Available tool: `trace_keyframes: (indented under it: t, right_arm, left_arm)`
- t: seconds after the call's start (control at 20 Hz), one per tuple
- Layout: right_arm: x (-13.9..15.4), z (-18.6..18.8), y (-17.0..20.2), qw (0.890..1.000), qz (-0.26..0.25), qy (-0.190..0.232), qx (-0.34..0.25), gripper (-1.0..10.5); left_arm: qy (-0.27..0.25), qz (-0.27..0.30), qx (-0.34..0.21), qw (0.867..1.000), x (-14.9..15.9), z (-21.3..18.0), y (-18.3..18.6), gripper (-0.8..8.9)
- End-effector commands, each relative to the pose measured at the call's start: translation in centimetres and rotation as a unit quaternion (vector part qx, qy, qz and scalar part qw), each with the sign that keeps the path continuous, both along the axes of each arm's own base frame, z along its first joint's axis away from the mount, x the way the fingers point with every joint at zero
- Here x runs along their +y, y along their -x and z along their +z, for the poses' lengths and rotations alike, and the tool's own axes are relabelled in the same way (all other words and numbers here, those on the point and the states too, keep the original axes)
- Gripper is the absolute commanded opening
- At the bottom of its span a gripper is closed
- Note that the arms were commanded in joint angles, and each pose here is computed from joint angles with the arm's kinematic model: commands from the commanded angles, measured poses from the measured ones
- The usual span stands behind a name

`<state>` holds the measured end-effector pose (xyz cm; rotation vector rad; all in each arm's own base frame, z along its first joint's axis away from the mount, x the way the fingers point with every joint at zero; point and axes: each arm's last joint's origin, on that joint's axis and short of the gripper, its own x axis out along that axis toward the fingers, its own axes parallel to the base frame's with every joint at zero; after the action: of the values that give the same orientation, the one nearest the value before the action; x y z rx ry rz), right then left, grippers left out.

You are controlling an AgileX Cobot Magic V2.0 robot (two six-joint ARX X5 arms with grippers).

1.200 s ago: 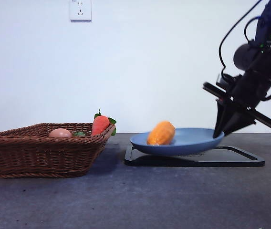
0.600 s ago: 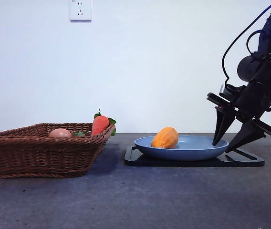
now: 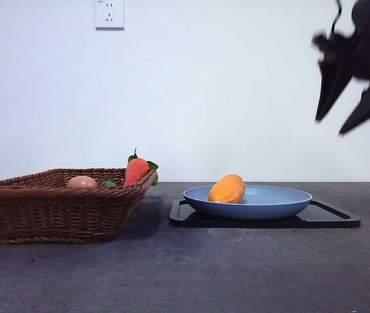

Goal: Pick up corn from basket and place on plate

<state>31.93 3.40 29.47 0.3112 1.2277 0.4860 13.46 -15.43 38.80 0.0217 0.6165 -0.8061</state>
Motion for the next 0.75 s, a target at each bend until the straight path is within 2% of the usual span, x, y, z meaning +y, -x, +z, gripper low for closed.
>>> trace_keyframes:
  t: [0.05, 0.3, 0.45, 0.55, 0.75]
  right_arm:
    - [1.5, 3.1, 2.4, 0.998, 0.051, 0.004, -0.048, 2.2]
    - [4.2, 8.0, 9.8, 0.986, 0.122, 0.035, -0.107, 1.4]
    - [5.2, 9.2, 13.9, 0.975, 0.179, 0.062, -0.117, 0.2]
    - [5.6, 9.8, 15.6, 0.968, 0.203, 0.063, -0.130, 0.0]
    - [5.8, 10.5, 16.8, 0.964, 0.214, 0.049, -0.149, 0.0]
  left_arm:
    - [0.001, -0.008, -0.014, 1.000, -0.2, 0.5, 0.1, 3.21]
    - [-0.001, -0.009, -0.012, 1.000, -0.2, 0.5, 0.1, 2.58]
    - [-0.002, -0.010, -0.013, 1.000, -0.2, 0.5, 0.1, 1.46]
    - [-0.003, -0.011, -0.016, 1.000, -0.2, 0.5, 0.1, 0.22]
    - [-0.005, -0.012, -0.016, 1.000, -0.2, 0.4, 0.1, 0.04]
